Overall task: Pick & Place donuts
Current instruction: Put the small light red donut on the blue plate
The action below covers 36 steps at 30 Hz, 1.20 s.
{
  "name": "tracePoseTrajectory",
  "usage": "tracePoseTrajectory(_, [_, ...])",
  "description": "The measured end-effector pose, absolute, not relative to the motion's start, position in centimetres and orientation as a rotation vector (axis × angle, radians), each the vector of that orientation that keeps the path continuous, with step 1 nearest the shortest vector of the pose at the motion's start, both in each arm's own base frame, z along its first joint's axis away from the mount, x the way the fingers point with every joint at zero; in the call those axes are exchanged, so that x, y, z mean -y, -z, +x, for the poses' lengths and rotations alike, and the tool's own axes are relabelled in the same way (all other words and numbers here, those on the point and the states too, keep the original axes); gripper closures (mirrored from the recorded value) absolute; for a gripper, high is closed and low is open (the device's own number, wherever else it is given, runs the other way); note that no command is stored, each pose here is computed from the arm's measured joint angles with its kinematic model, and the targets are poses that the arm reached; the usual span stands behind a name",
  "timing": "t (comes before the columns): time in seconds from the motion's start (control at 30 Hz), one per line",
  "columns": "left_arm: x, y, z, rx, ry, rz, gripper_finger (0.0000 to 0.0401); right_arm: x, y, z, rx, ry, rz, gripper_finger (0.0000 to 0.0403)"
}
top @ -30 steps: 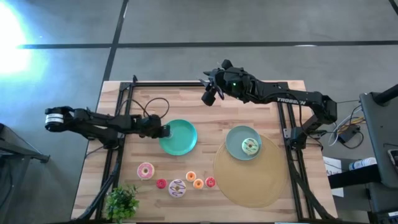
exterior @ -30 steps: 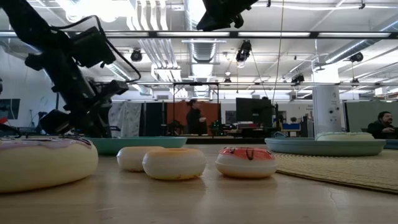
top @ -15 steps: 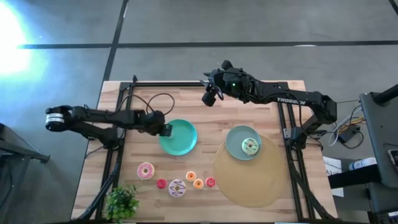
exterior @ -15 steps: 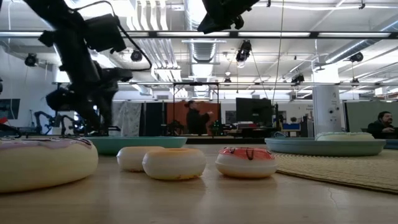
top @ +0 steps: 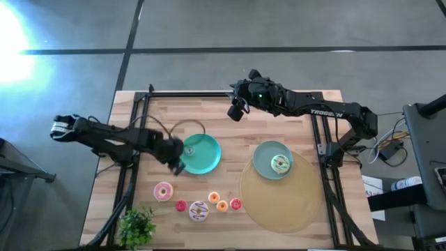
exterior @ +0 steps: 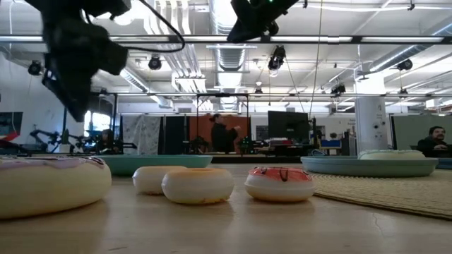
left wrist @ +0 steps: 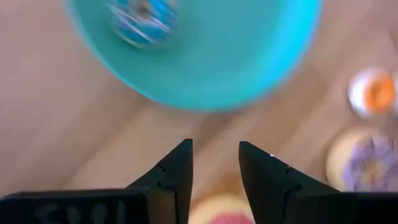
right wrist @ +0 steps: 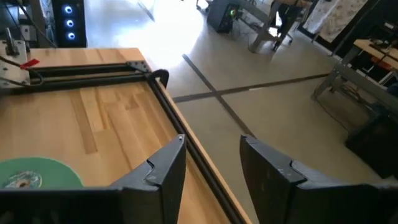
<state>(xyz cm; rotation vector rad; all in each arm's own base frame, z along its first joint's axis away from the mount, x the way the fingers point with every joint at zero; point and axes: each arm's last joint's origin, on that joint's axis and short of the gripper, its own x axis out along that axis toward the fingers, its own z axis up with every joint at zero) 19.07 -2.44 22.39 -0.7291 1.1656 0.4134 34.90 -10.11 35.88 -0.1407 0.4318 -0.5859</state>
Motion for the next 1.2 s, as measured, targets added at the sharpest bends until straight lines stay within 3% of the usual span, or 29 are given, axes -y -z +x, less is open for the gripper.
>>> tracePoseTrajectory(0.13, [4.9,-22.3,18.6,-1.193,-0.369,-0.721,0.0298,10.0,-35.6,34.8,-0.45,0.565,-0.115,0.0258])
tracePoseTrajectory(0.37, [7.4,-22.1,17.6,-1.227,-0.346,-0.741,0.0298,9.2,-34.7,34.8,-0.506,0.323,0.091,0.0267])
tracePoseTrajectory(0.77, [8.4,-22.1,17.2,-1.203,-0.314,-0.638,0.0298,4.1,-30.6,33.0,-0.975,0.209,0.482,0.0288])
tracePoseTrajectory(0.97, [8.3,-22.1,17.3,-1.171,-0.309,-0.574,0.0298,-0.4,-28.3,32.7,-1.076,0.177,0.534,0.0286])
tracePoseTrajectory(1.2, [8.1,-22.2,17.5,-1.118,-0.34,-0.529,0.0298,-7.2,-25.4,33.5,-1.086,-0.018,0.413,0.0288])
